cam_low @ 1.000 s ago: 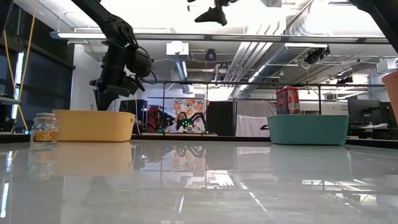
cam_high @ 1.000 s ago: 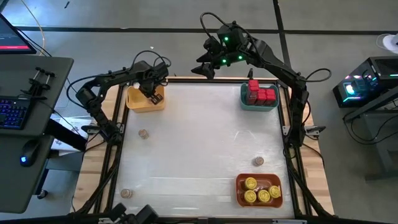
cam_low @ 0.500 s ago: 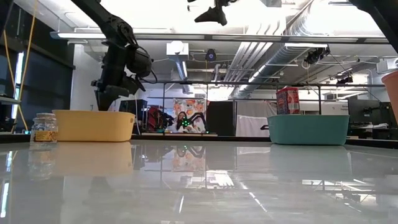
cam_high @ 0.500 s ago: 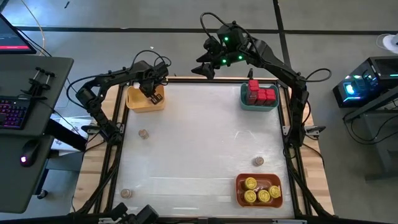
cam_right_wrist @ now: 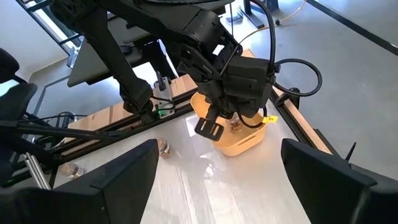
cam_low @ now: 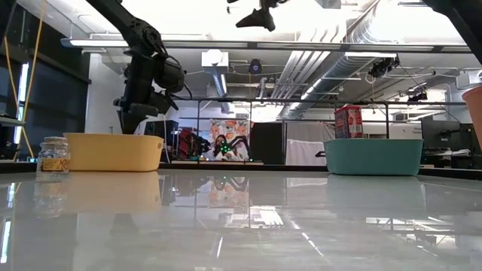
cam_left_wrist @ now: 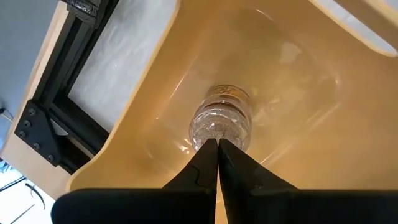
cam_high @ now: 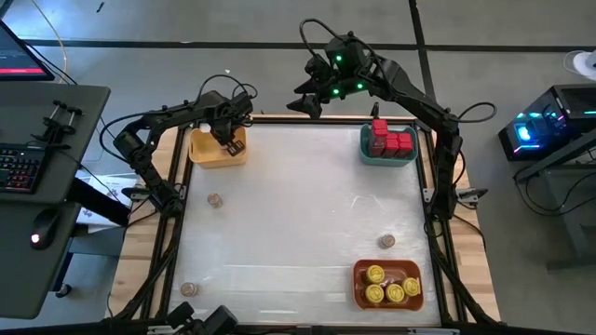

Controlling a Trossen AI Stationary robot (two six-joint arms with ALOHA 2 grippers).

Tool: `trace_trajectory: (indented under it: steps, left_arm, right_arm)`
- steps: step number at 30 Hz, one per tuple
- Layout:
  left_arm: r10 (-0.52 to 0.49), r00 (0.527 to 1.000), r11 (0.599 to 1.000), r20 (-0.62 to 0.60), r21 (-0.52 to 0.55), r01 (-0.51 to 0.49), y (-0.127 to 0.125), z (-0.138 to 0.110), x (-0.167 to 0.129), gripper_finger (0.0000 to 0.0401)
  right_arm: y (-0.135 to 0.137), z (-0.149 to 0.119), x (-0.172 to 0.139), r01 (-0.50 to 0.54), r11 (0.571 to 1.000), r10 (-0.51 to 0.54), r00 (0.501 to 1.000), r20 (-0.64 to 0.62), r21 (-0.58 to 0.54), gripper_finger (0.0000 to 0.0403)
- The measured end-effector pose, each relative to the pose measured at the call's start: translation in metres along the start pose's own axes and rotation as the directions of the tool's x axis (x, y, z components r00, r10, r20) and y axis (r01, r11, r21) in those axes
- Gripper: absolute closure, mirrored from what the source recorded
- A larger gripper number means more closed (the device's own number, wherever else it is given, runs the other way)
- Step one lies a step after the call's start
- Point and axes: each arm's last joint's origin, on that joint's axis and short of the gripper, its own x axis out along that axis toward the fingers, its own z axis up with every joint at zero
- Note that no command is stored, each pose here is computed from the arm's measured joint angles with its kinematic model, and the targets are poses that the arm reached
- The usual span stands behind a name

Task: Sort spices by type
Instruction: Put the top brown seasoning bottle into the yellow bin

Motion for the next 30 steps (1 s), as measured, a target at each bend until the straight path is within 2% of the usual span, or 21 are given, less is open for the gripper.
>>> trace_trajectory:
  steps: [17,30]
  left_arm:
    - [-0.009,0.998,0.999,-0.061,0.039,0.011,-0.004,0.005,0.013,0.0401]
    - [-0.179,0.984,0.981,0.008,0.074,0.178,-0.019,0.008,0.005,0.0401]
  right_arm:
    - [0.000,0.000,0.000,0.000,1.000,0.000,1.000,-0.003,-0.004,0.0066]
    - [0.000,0.000,0.000,0.004,1.000,-0.004,1.000,-0.001,-0.030,0.0066]
